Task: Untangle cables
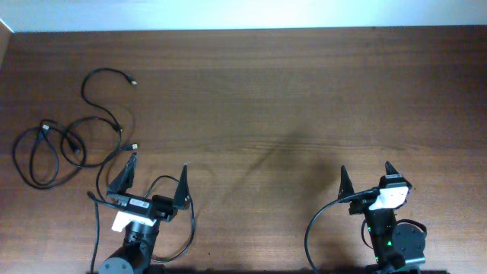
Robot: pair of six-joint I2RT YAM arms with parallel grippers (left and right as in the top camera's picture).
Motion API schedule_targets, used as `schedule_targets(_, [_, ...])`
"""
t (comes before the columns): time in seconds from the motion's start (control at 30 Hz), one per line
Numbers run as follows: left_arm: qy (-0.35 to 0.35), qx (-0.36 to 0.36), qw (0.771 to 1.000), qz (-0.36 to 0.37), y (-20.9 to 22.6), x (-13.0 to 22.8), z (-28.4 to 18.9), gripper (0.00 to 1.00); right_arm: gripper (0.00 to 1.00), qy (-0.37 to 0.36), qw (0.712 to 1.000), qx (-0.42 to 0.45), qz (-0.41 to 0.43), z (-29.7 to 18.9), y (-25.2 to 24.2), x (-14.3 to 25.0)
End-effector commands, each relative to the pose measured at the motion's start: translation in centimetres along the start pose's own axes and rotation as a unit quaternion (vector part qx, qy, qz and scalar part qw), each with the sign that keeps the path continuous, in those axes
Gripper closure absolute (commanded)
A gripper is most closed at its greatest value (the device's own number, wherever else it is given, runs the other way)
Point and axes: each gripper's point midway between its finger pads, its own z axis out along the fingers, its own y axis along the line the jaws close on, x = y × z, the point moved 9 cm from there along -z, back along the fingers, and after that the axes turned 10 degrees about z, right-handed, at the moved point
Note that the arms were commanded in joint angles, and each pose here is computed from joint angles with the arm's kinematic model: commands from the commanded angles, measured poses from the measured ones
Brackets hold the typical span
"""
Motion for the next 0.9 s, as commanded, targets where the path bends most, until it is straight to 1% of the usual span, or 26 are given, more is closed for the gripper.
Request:
schedule_targets(0.0, [0.041,0.013,0.999,0.019,-0.5,2.0,-0.2,0.01,0.02,0.002,1.0,0.0,-0.003,0.0,-0.1,0.2])
schedule_targets(0.07, [0.105,0.027,0.994,0.022,-0.9,4.1,-0.5,0.01,0.02,0.002,1.0,0.0,-0.003,0.0,-0.1,0.2])
schedule_targets(0.1, [0.181,0.026,0.983,0.008,-1.1,6.3,-1.2,0.01,0.02,0.002,1.0,0.0,-0.003,0.0,-0.1,0.2])
schedule_targets(0.13, [0.224,0.017,0.974,0.003,-1.1,7.5,-1.7,0.01,0.02,0.002,1.0,0.0,-0.003,0.0,-0.1,0.2])
schedule_targets(0.17, [0.234,0.009,0.972,0.004,-1.0,7.7,-1.8,0.01,0.02,0.002,1.0,0.0,-0.003,0.0,-0.1,0.2])
schedule_targets(0.87, [0.235,0.005,0.972,0.005,-1.0,7.8,-1.9,0.01,0.02,0.002,1.0,0.0,-0.003,0.0,-0.1,0.2])
